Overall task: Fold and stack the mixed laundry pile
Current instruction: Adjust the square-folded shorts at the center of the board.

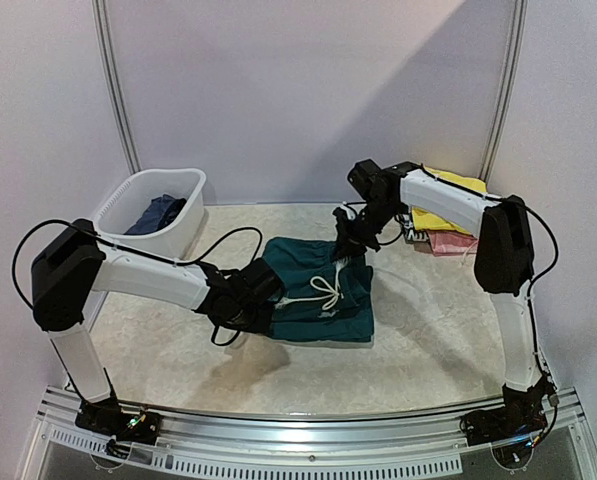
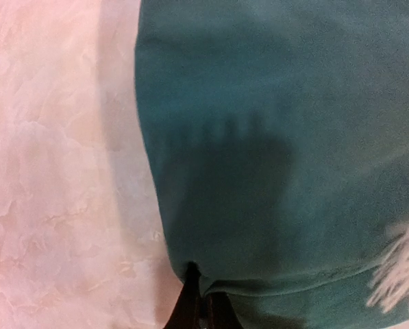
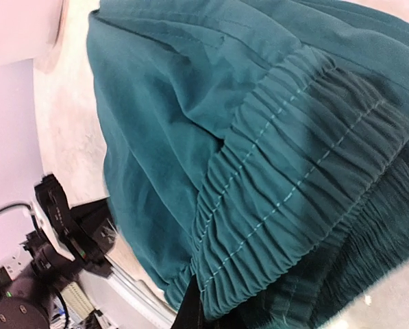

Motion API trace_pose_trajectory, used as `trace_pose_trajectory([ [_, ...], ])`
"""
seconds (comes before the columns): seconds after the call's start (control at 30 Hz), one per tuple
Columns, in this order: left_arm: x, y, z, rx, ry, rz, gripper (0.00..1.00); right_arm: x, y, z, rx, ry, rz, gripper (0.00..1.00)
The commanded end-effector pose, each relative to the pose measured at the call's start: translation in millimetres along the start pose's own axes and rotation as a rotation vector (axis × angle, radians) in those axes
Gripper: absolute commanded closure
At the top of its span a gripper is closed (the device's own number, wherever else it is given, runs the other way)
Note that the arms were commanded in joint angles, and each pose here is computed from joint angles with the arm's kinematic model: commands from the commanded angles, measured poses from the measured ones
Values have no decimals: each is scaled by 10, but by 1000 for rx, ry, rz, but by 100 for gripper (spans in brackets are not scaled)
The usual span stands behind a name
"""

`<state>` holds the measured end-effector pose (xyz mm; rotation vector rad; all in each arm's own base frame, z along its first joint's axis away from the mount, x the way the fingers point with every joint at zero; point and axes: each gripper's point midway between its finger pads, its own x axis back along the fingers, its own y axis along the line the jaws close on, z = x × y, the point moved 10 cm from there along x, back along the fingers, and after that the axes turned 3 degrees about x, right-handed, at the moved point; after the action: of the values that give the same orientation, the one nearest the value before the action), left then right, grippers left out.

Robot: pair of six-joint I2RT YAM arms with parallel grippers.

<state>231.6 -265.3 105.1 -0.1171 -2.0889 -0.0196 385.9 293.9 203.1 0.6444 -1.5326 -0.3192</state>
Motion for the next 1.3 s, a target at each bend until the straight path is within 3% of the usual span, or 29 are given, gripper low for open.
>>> trace_pose_trajectory([
  [0.0,6,148,26,4,20,-42,100,327,-70,220,19,-2,105,100],
  [0.33,-14,202,43,10,33,-53,100,69,-600,389,-28,32,216,100],
  [0.53,-6,198,39,6,41,-55,100,-126,-778,349,-42,64,269,100],
  [0.73,150,196,-55,-6,25,-51,100,-147,-839,613,-73,101,311,100],
  [0.8,265,186,-117,-8,11,-34,94,-68,-769,685,-65,92,317,100],
  [0.97,635,158,-330,-1,-39,28,68,-88,-695,865,-73,64,295,100],
  [1.17,1035,-4,-600,-47,-70,194,49,-456,-799,1108,-124,65,265,100],
  [1.27,1112,-190,-688,-100,-47,302,44,-501,-742,1177,-139,72,232,99],
])
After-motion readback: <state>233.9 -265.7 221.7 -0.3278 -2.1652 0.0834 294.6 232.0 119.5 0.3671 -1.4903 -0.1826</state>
